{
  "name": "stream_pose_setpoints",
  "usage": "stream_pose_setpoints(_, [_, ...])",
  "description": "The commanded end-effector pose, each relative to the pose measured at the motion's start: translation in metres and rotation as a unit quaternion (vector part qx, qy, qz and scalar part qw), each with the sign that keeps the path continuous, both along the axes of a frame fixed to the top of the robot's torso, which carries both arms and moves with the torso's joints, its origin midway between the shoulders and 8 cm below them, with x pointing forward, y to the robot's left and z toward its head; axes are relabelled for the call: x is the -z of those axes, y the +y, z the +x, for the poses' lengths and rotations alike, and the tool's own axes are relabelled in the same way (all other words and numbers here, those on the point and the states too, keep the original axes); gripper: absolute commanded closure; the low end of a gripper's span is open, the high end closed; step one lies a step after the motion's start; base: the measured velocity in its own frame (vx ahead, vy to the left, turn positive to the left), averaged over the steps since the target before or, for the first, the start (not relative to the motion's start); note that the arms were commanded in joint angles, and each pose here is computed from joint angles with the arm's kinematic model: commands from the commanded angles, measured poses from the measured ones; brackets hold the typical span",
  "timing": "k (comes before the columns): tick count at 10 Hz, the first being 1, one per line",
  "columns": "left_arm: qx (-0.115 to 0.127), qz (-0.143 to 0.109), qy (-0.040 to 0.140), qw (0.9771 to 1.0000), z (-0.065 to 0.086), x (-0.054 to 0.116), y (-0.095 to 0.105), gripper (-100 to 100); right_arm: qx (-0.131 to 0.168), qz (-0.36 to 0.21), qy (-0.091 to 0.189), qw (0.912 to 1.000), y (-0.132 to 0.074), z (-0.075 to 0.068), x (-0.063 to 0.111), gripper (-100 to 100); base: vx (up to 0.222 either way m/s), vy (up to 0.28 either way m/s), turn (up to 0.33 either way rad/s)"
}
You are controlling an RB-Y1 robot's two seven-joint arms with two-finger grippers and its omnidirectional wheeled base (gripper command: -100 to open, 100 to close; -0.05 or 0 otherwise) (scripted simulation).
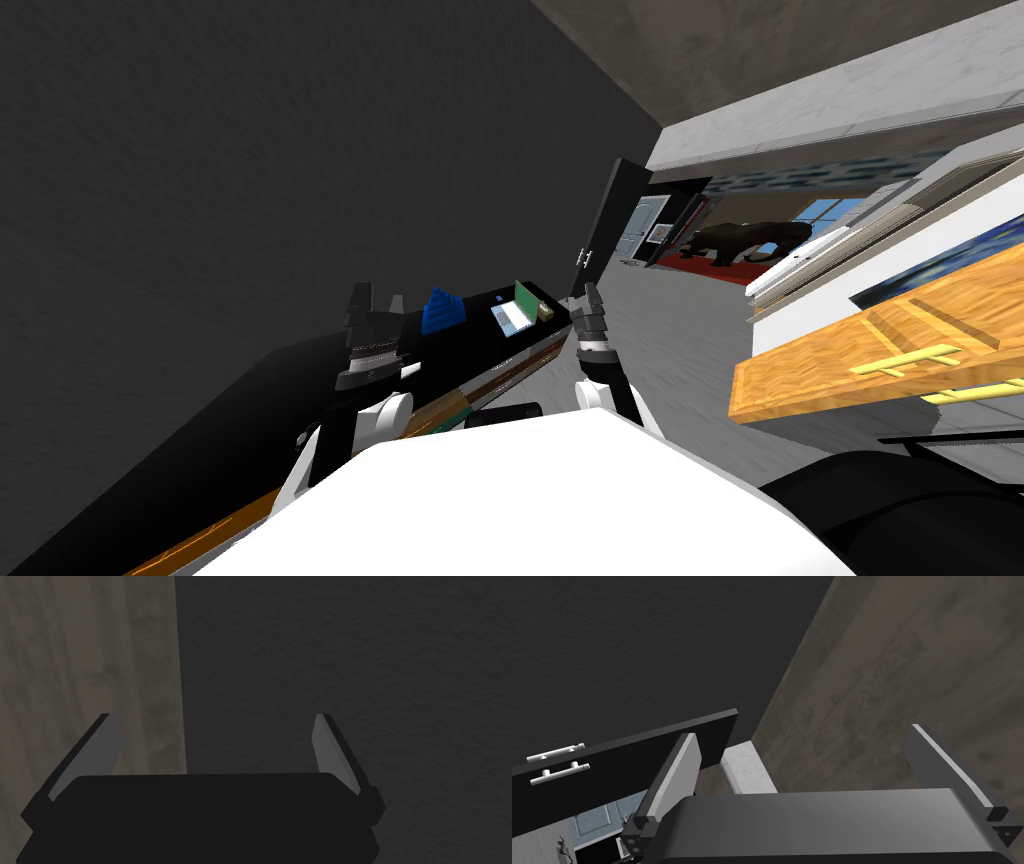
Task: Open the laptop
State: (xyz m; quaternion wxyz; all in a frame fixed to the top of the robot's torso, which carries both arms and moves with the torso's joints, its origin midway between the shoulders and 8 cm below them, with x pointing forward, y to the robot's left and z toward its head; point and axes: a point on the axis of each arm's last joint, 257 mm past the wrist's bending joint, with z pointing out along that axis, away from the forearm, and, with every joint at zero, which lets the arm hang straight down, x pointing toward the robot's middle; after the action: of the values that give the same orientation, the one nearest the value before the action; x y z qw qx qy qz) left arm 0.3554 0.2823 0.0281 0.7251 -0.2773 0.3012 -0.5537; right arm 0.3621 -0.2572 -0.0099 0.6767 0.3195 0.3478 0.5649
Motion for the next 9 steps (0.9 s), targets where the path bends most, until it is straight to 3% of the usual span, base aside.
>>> stream_pose_setpoints(1, [0.0,0.0,0.0,1.0,0.0,0.0,0.0,0,0.0,0.0,0.0,1.0,0.0,0.0,0.0,0,0.0,0.0,0.0])
stream_pose_setpoints(9, [0.0,0.0,0.0,1.0,-0.0001,-0.0002,0.0,0,0.0,0.0,0.0,1.0,0.0,-0.0001,-0.0002,0,0.0,0.0,0.0])
